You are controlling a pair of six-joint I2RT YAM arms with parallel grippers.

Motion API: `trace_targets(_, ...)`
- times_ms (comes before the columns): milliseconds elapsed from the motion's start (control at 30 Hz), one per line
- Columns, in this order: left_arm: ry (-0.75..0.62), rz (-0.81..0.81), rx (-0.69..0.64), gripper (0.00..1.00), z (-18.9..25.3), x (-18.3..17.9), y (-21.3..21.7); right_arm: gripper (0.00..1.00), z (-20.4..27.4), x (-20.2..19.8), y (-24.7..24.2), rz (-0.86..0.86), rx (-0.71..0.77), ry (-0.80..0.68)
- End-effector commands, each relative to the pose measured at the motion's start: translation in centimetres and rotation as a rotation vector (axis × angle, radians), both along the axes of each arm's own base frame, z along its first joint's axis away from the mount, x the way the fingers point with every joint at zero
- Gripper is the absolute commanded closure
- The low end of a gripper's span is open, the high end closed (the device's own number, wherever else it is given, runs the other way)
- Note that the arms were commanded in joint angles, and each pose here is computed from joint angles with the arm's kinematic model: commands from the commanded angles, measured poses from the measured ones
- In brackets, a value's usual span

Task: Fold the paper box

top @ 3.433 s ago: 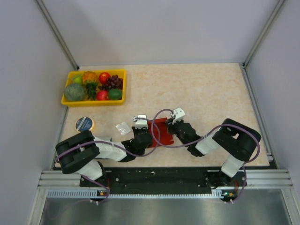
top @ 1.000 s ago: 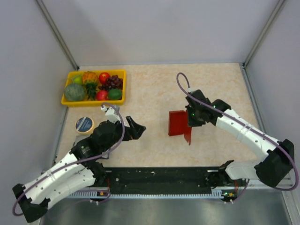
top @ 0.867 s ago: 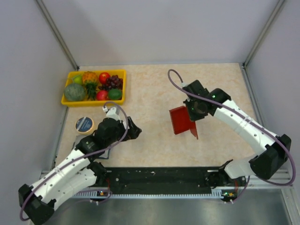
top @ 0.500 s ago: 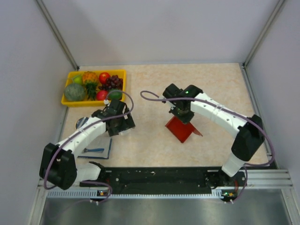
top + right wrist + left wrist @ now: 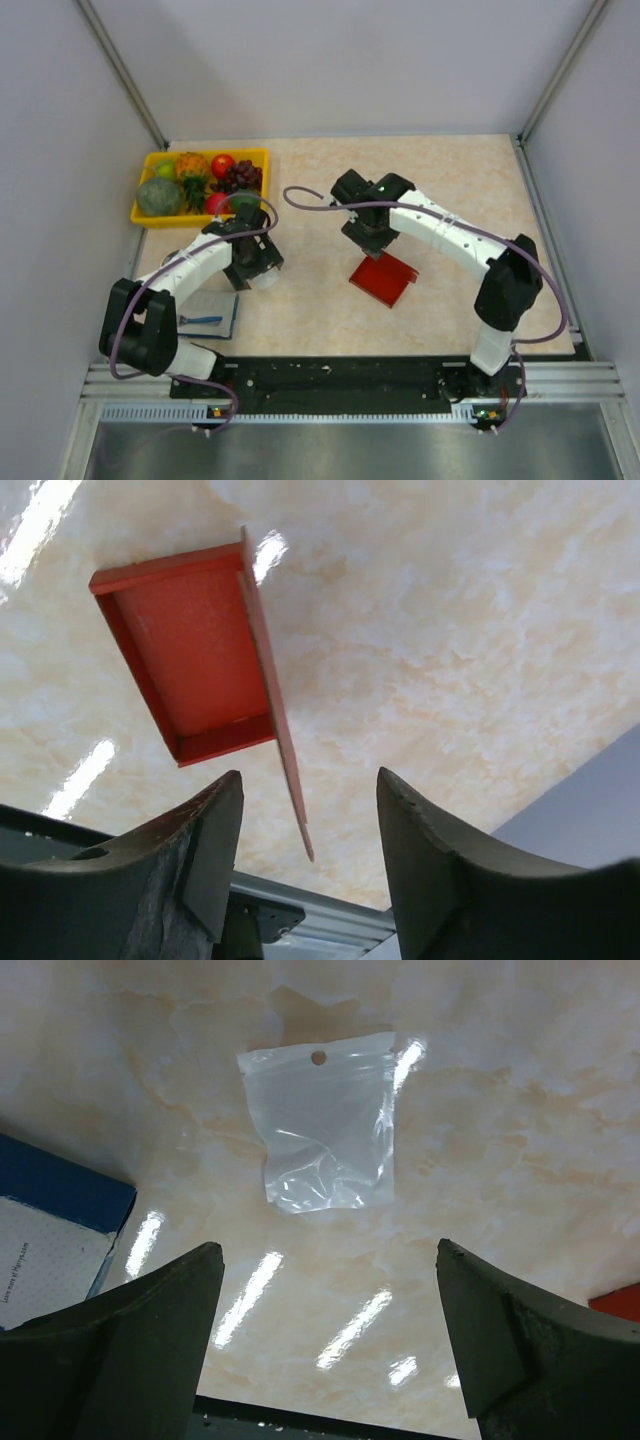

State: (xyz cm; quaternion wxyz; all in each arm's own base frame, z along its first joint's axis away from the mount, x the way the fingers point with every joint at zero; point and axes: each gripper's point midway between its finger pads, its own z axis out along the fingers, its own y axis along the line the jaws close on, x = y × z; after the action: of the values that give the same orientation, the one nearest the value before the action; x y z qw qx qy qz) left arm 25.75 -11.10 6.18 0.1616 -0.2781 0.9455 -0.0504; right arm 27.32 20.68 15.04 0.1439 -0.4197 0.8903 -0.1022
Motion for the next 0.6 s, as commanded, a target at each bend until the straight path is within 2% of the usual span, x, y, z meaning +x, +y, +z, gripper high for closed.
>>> trace_targets(0,0.045,0.112,0.033,0.09,-1.4,-0.4,1.0,0.42,9.8,2.0,-0.2,-0.126,0.206,-0.306)
trace_targets(67,0.064,0.108,0.020,0.08,-1.7,0.0,0.5,0.41,13.5,1.0,-1.4,-0.169,0.302,-0.392)
trace_targets(167,0.123,0.122,0.068,0.07,-2.8,0.1,0.8,0.40,15.6,-0.9,-3.3,-0.185,0.373,-0.441)
trace_targets(367,0.121,0.155,0.134,0.08,-3.8,1.4,1.6,0.40,15.6,-4.3,-6.3,-0.204,0.453,-0.467)
trace_targets(467,0.135,0.151,0.133,0.12,-4.4,1.7,1.2,0.39,15.0,-5.5,-7.0,-0.206,0.490,-0.467)
trace_targets(567,0.154,0.162,0.139,0.24,-5.1,1.6,1.2,0.39,13.9,-6.0,-7.5,-0.218,0.489,-0.461)
